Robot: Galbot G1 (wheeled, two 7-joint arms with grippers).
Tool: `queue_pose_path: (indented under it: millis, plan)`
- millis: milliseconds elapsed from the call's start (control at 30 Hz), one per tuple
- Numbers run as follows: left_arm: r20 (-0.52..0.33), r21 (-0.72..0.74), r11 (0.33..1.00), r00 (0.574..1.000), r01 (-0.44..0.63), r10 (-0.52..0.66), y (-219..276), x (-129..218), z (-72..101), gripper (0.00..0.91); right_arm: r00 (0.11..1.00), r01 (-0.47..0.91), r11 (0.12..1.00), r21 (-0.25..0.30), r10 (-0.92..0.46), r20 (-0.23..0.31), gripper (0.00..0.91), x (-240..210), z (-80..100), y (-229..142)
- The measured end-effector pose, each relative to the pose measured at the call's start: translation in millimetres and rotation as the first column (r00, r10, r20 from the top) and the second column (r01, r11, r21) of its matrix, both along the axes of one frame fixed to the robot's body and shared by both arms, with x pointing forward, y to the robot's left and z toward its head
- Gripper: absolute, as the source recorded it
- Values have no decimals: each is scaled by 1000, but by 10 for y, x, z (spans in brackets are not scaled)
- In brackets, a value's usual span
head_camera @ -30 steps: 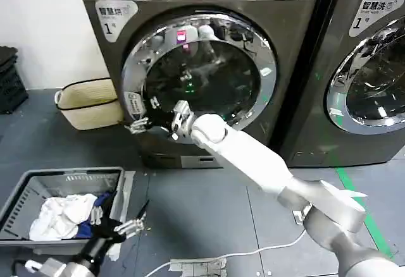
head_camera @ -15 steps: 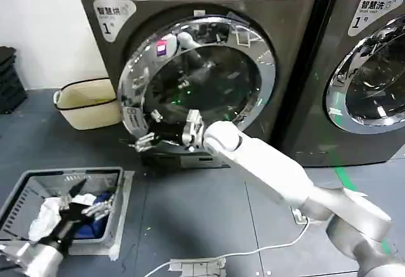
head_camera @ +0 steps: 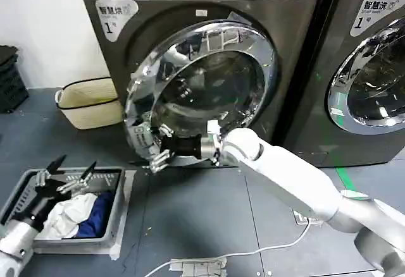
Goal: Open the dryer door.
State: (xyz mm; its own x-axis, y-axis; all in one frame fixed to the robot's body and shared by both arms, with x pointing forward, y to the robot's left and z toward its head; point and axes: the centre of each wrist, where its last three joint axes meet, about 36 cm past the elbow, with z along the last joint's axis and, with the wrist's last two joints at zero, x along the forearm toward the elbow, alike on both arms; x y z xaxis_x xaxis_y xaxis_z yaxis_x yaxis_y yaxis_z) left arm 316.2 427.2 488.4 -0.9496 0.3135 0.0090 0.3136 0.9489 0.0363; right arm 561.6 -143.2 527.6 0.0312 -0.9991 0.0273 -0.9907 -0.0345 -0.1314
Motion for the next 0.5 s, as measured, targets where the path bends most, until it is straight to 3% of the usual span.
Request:
queue_pose_path:
  millis: [500]
  plan:
    - [-70,137,976,984,172,-163,88,787,-7,907,995,-95,995,-3,95,-8,907,-121,-18,-593]
